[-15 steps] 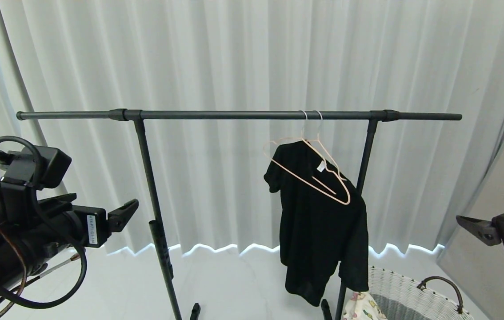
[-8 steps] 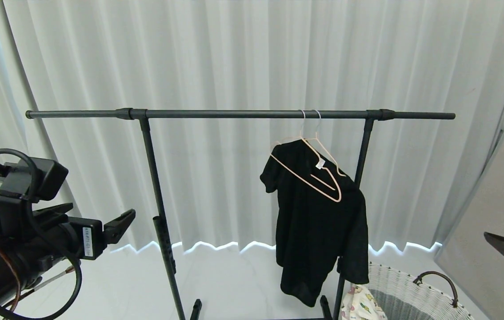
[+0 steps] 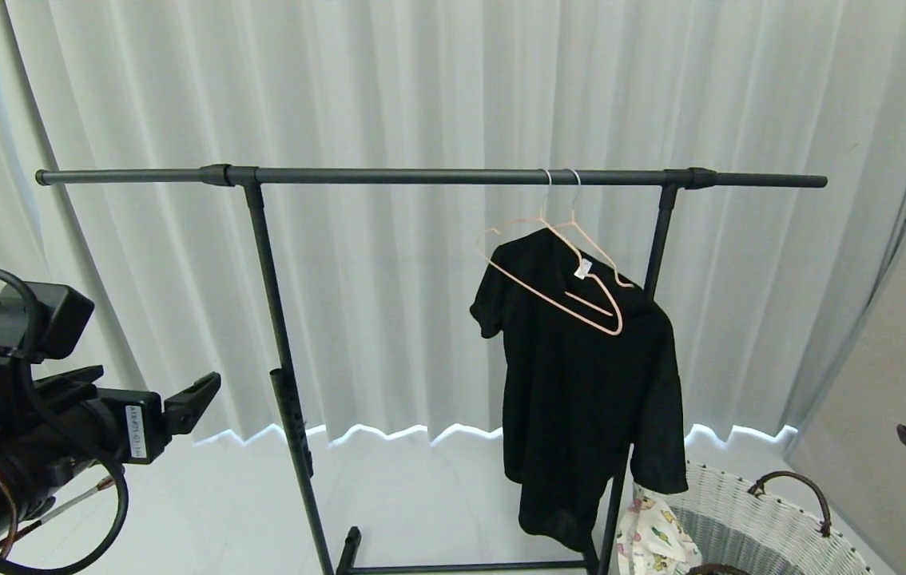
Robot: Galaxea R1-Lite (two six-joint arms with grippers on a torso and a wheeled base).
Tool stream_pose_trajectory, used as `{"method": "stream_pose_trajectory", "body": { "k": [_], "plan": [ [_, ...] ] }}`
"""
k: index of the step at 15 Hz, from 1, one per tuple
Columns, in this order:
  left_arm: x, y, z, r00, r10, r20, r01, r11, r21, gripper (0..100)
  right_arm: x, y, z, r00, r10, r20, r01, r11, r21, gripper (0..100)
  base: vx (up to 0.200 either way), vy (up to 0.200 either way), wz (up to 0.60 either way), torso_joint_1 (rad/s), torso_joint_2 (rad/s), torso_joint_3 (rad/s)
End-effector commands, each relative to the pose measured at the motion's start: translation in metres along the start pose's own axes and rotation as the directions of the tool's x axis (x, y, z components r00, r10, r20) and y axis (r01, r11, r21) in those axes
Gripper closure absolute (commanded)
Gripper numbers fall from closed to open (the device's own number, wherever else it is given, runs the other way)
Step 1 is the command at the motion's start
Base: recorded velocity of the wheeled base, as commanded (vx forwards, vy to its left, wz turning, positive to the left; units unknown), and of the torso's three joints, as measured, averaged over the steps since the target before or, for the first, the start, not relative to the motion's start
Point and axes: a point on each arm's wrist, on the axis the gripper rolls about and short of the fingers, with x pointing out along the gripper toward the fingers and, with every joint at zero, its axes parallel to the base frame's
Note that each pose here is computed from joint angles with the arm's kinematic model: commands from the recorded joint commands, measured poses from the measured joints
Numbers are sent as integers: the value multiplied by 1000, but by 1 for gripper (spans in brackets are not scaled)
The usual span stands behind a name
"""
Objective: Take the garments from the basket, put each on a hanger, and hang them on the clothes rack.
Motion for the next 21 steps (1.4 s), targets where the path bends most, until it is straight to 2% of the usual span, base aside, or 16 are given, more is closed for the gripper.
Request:
{"method": "stream_pose_trajectory", "body": {
  "k": [1, 15, 18, 21],
  "plan": [
    [-1, 0, 1, 1000, 4, 5, -4, 1000, -2, 0, 0, 0, 0, 1000, 0, 0, 0, 1000, -1, 0, 0, 0, 0, -207, 491, 276],
    [0, 0, -1, 1000, 5, -1, -5, 1000, 0, 0, 4, -2, -6, 999, -25, -31, 24, 999, -22, 0, 0, 0, 0, -179, 474, 289],
    [0, 0, -1, 1000, 5, -1, -5, 1000, 0, 0, 4, -1, -7, 999, -18, -32, 18, 1000, -22, 0, 0, 0, 0, -7, 142, 73],
    [-1, -1, -6, 1000, -3, -18, 3, 1000, 5, 0, 7, 2, -16, 998, -15, -62, 13, 999, -45, 0, 0, 0, 0, -71, 119, 103]
  ]
}}
